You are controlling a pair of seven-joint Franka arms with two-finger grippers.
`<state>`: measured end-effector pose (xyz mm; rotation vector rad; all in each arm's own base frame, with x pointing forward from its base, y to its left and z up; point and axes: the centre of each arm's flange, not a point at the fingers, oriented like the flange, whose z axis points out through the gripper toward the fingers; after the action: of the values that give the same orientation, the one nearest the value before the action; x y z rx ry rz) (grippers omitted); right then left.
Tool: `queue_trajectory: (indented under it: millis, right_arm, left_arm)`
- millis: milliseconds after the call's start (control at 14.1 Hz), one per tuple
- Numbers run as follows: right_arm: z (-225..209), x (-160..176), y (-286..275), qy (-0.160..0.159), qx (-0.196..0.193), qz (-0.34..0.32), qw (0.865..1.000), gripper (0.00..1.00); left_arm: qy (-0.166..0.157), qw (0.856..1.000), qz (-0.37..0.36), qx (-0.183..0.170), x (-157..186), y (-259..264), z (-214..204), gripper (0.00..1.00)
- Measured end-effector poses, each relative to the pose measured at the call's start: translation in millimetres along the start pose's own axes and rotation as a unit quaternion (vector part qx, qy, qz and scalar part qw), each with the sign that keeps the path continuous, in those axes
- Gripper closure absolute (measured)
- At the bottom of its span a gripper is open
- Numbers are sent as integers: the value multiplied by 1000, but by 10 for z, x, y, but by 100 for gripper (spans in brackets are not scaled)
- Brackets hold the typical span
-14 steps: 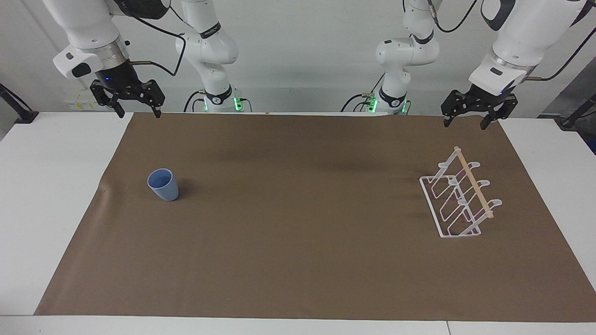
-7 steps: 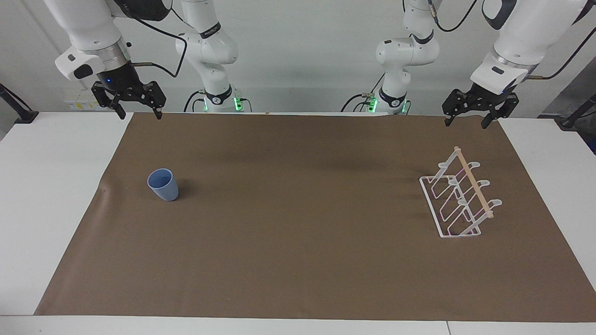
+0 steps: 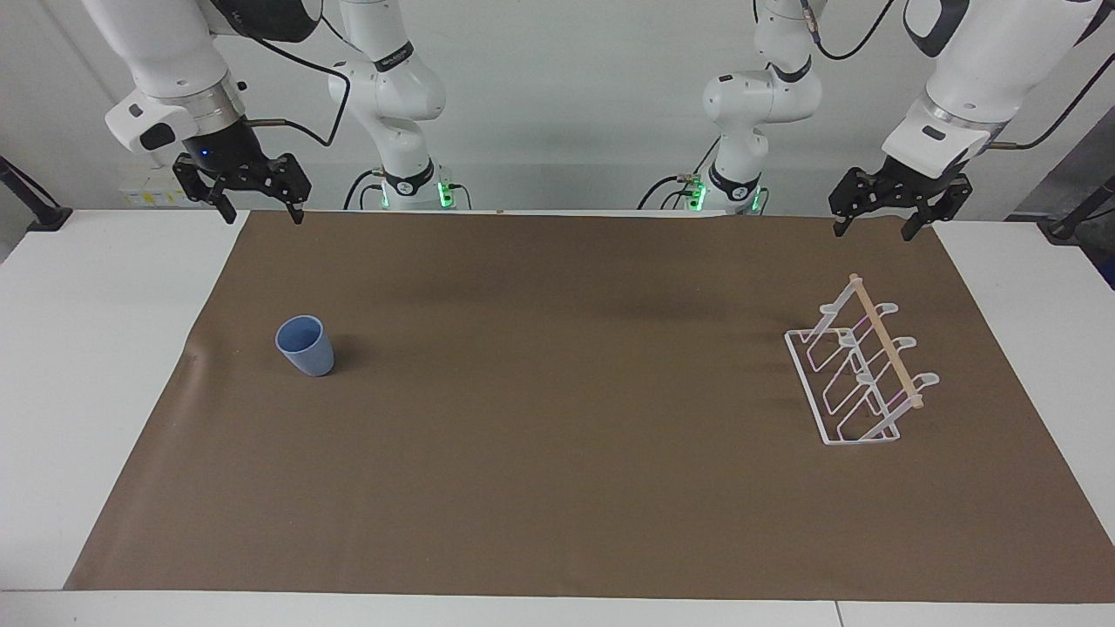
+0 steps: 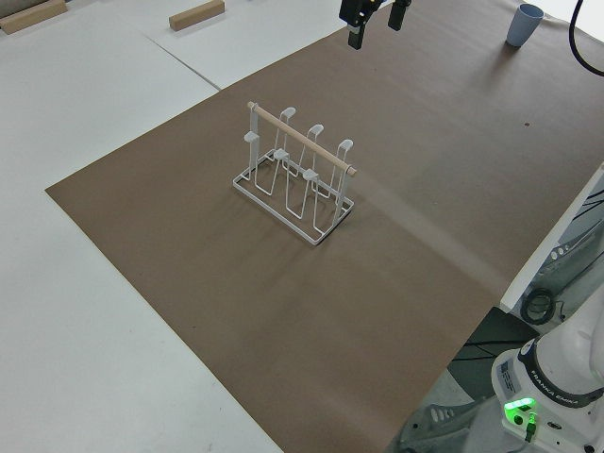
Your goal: Hang cup on cup holder
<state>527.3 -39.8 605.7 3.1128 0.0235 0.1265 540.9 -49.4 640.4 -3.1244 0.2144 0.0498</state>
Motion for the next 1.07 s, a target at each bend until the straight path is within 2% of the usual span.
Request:
queue_trajectory:
  millis: [213, 640, 1067]
  right_arm:
    - [512, 8, -92, 15, -1, -8, 1000, 0]
    - [1318, -131, -134, 11, 0, -11, 1000, 0]
    - [2002, -123, -145, -15, 9, -13, 1000, 0]
  left_arm:
    - [0, 1000, 0, 0, -1, 2, 0, 0]
    - [0, 1000, 0, 0, -3, 2, 1, 0]
    - [0, 1000, -2, 0, -4, -20, 1, 0]
